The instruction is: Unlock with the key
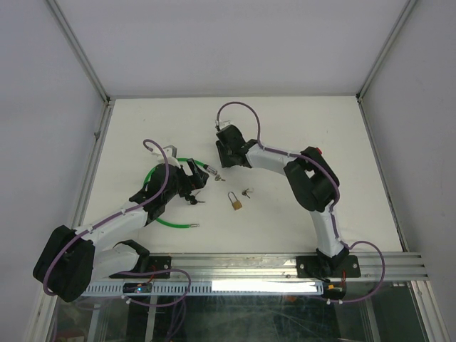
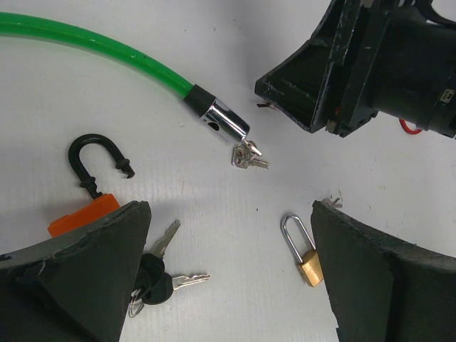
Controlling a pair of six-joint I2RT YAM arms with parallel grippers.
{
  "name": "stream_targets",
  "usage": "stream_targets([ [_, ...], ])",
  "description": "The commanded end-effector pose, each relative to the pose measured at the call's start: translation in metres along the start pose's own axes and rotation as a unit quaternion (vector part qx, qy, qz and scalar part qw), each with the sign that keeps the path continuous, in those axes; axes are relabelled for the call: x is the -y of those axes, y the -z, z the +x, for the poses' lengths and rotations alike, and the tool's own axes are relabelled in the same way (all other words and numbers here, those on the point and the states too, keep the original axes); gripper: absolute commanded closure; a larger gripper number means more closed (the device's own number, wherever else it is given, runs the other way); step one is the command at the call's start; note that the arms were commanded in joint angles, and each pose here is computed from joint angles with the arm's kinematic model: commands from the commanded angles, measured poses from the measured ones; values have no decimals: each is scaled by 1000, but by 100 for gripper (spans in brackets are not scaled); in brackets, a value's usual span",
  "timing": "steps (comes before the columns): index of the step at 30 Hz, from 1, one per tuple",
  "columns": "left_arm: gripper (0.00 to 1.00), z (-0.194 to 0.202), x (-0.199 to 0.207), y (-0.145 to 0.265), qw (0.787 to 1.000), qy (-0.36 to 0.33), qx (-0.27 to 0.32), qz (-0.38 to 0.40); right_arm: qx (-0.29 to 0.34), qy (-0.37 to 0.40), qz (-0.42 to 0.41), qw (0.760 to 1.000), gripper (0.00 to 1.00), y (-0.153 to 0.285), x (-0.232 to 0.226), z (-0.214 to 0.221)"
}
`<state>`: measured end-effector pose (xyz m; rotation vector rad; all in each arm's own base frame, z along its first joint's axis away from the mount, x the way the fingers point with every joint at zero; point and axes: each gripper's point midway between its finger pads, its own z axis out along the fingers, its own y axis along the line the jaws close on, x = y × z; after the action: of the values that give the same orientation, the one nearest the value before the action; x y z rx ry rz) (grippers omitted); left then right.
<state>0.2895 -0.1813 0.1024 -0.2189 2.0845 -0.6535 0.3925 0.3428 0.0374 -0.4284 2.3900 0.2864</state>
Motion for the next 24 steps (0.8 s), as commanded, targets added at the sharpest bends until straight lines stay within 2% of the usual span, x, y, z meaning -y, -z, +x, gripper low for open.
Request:
stream_targets([
  [1,1,-15,7,-1,1000,2,23,10,-7,27,-9,1000,67,4,0,1],
  [6,1,-15,8,-1,1000,2,21,12,-43,54,15,997,67,14,17,27],
  [15,1,-14,9,-1,1000,3,20,16,-55,91,48,993,67,52,47,48],
  [24,1,-14,10,-1,1000,3,20,18,-66,44,10,997,64,69,61,51],
])
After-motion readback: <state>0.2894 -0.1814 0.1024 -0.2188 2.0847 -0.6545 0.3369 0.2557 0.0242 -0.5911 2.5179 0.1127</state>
